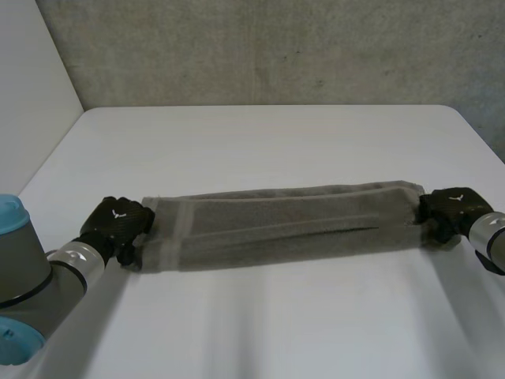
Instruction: Fold the towel.
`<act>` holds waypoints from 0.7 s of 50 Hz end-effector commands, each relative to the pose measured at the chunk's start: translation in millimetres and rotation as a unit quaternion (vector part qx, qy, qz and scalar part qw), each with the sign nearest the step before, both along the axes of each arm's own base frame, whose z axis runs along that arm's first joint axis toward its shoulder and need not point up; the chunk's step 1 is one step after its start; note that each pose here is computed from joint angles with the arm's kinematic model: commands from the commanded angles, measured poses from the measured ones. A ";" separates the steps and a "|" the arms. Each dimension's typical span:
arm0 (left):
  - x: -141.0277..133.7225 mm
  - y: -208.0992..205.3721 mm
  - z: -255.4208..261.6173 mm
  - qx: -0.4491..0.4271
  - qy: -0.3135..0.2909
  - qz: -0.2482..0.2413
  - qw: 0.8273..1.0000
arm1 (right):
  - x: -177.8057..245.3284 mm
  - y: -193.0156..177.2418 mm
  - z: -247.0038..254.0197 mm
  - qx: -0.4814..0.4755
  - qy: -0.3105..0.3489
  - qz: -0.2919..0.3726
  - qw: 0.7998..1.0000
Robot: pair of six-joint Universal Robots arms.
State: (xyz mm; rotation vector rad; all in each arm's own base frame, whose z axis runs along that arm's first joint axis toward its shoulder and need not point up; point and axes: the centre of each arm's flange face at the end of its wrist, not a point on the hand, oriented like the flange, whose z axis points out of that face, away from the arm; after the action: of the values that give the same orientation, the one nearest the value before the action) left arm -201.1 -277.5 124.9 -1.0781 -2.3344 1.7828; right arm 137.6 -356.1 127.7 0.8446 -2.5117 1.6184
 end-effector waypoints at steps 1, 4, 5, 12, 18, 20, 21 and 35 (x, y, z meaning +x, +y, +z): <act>0.9 0.4 5.6 -0.008 0.001 0.002 1.000 | -47.5 -27.1 13.8 -0.031 0.048 -0.088 0.994; 1.0 0.7 11.9 -0.018 0.003 0.002 1.000 | -62.6 -35.8 34.0 -0.064 0.078 -0.118 0.988; 1.0 0.7 11.9 -0.018 0.003 0.002 1.000 | -62.7 -35.9 34.1 -0.064 0.078 -0.119 0.988; 0.8 1.4 44.5 -0.065 0.017 0.004 0.998 | -22.9 -41.0 88.7 -0.151 0.095 -0.077 0.981; 0.7 -1.0 73.3 -0.105 0.048 0.010 0.993 | 101.0 0.0 122.8 -0.199 0.062 0.055 0.976; 0.0 -2.4 78.1 -0.110 0.055 0.010 0.992 | 132.3 16.8 123.0 -0.204 0.055 0.088 0.973; 0.0 -2.4 78.1 -0.110 0.055 0.010 0.992 | 132.6 17.0 123.0 -0.204 0.055 0.088 0.973; -8.7 -4.8 84.4 -0.120 0.065 0.000 0.991 | 266.7 179.0 42.9 -0.129 0.054 0.327 0.935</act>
State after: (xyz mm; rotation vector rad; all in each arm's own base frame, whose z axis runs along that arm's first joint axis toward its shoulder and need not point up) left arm -205.3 -281.8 209.7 -0.9392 -2.1018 2.1100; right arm 398.3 -208.6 195.6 1.6569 -1.9495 2.0031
